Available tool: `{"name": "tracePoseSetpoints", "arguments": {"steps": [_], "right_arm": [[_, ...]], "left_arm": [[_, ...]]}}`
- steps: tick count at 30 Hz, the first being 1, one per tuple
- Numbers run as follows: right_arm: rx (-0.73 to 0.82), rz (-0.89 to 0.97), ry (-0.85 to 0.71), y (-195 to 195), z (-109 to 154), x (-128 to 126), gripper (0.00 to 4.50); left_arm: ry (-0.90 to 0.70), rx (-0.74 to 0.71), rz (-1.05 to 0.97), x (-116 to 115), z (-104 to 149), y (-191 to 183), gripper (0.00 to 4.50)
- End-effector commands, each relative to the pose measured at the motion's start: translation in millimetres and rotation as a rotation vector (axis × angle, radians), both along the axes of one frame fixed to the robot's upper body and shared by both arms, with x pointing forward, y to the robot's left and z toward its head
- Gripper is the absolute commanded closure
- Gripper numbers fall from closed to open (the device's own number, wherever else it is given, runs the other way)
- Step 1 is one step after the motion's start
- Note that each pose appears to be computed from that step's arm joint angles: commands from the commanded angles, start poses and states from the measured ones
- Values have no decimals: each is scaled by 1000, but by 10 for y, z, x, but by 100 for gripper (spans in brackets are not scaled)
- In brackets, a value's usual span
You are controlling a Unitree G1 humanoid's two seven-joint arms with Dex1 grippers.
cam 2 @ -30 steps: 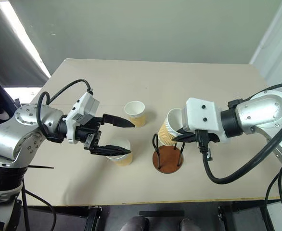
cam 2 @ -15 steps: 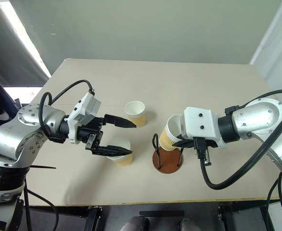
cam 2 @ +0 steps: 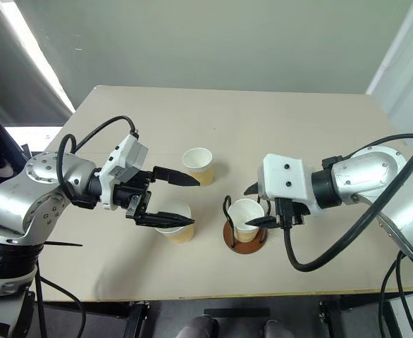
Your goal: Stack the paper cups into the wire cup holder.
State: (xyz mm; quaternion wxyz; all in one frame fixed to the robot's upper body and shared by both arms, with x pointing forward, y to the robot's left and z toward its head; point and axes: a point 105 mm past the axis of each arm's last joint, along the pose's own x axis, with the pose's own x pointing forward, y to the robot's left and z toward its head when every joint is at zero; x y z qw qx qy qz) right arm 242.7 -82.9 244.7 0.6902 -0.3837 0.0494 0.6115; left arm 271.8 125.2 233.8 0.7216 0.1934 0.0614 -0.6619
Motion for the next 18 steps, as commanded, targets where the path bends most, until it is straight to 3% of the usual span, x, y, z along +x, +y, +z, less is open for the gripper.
{"name": "tracePoseSetpoints", "arguments": {"steps": [1, 6, 9, 18], "right_arm": [[117, -37, -36, -28, 240, 7, 181], [232, -71, 8, -79, 394, 2, 181], [325, -90, 33, -118, 533, 23, 181], [281, -120, 91, -253, 480, 3, 181]], "left_arm": [[-58, 4, -24, -90, 117, -25, 0], [-111, 72, -7, -182, 102, 10, 0], [-195, 223, 31, -221, -51, 109, 0], [-256, 350, 131, -221, -208, 263, 0]]}}
